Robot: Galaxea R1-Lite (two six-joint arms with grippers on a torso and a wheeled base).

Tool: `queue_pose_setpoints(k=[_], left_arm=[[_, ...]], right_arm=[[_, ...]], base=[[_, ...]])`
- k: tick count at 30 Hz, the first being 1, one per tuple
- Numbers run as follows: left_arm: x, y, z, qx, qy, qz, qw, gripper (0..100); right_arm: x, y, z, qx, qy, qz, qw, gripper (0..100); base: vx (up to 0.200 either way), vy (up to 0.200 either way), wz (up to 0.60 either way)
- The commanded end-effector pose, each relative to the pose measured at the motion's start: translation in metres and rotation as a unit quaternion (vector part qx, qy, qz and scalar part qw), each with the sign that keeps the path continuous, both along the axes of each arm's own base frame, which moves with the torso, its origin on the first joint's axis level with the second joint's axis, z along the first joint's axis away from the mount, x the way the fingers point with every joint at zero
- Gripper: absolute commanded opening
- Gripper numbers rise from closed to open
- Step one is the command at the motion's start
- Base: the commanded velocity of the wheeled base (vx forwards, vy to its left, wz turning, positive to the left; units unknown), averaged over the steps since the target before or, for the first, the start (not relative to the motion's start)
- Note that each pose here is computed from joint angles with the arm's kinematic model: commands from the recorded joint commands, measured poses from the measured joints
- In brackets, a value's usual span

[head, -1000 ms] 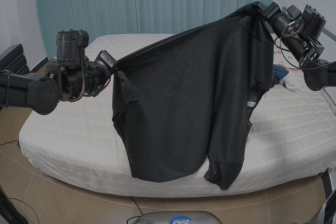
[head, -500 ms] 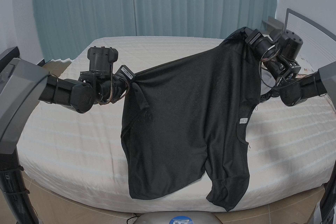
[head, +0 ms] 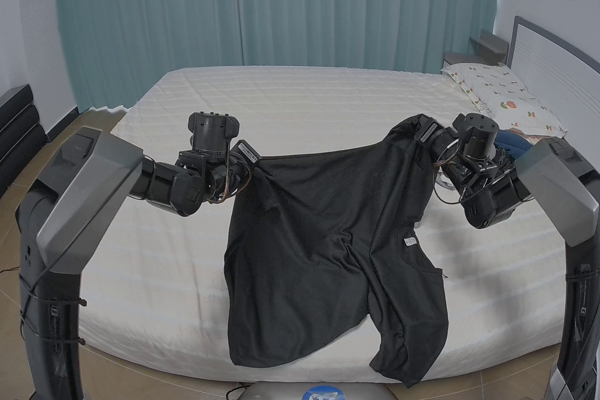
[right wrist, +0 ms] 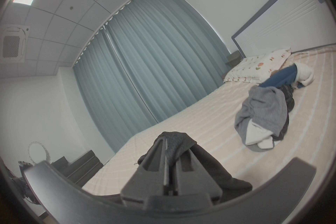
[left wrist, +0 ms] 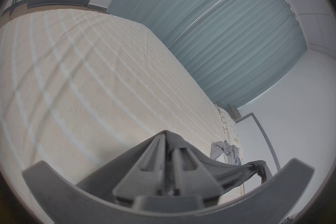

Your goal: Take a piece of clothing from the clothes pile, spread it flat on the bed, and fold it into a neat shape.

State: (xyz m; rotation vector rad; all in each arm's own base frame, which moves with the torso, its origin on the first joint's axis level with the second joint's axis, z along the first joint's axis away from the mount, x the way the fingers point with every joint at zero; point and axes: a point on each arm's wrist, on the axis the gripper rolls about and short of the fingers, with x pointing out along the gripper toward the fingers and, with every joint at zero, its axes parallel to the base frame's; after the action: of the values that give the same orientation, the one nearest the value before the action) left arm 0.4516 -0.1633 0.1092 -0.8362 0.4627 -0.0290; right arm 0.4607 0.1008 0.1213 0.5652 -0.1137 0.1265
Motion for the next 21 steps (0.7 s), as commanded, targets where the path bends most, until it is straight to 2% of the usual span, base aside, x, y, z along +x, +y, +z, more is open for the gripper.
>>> queue_pose_setpoints(k=[1, 2, 3, 5, 7, 10, 14, 21], left_arm=[[0.016, -0.006, -0.042, 0.006, 0.024, 0.005, 0.9997, 100], [0.018, -0.008, -0.05, 0.003, 0.03, 0.007, 0.9995, 100], [0.02, -0.008, -0.054, 0.003, 0.033, 0.008, 0.9994, 100], [0.024, -0.009, -0.07, 0.01, 0.045, 0.015, 0.9988, 100], [0.026, -0.007, -0.075, 0.016, 0.049, 0.023, 0.9984, 100], [0.031, 0.007, -0.083, 0.028, 0.058, 0.052, 0.9966, 100], [0.034, 0.023, -0.082, 0.043, 0.103, 0.066, 0.9916, 100], [0.037, 0.03, -0.076, 0.044, 0.12, 0.075, 0.9889, 100]], right_arm=[[0.012, 0.002, -0.048, -0.011, 0.046, -0.005, 0.9989, 0], [0.013, 0.003, -0.053, -0.012, 0.05, -0.004, 0.9987, 0], [0.013, 0.003, -0.058, -0.014, 0.053, -0.004, 0.9985, 100], [0.014, 0.005, -0.073, -0.02, 0.071, 0.003, 0.9973, 100], [0.013, 0.004, -0.078, -0.022, 0.079, 0.004, 0.9966, 100], [0.01, 0.001, -0.093, -0.029, 0.105, 0.001, 0.9941, 100], [0.004, -0.01, -0.105, -0.043, 0.143, 0.013, 0.9887, 100], [0.002, -0.025, -0.095, -0.041, 0.146, 0.002, 0.9884, 100]], base=[[0.0, 0.0, 0.0], [0.0, 0.0, 0.0], [0.0, 0.0, 0.0], [0.0, 0.0, 0.0], [0.0, 0.0, 0.0], [0.0, 0.0, 0.0], [0.0, 0.0, 0.0], [0.0, 0.0, 0.0]])
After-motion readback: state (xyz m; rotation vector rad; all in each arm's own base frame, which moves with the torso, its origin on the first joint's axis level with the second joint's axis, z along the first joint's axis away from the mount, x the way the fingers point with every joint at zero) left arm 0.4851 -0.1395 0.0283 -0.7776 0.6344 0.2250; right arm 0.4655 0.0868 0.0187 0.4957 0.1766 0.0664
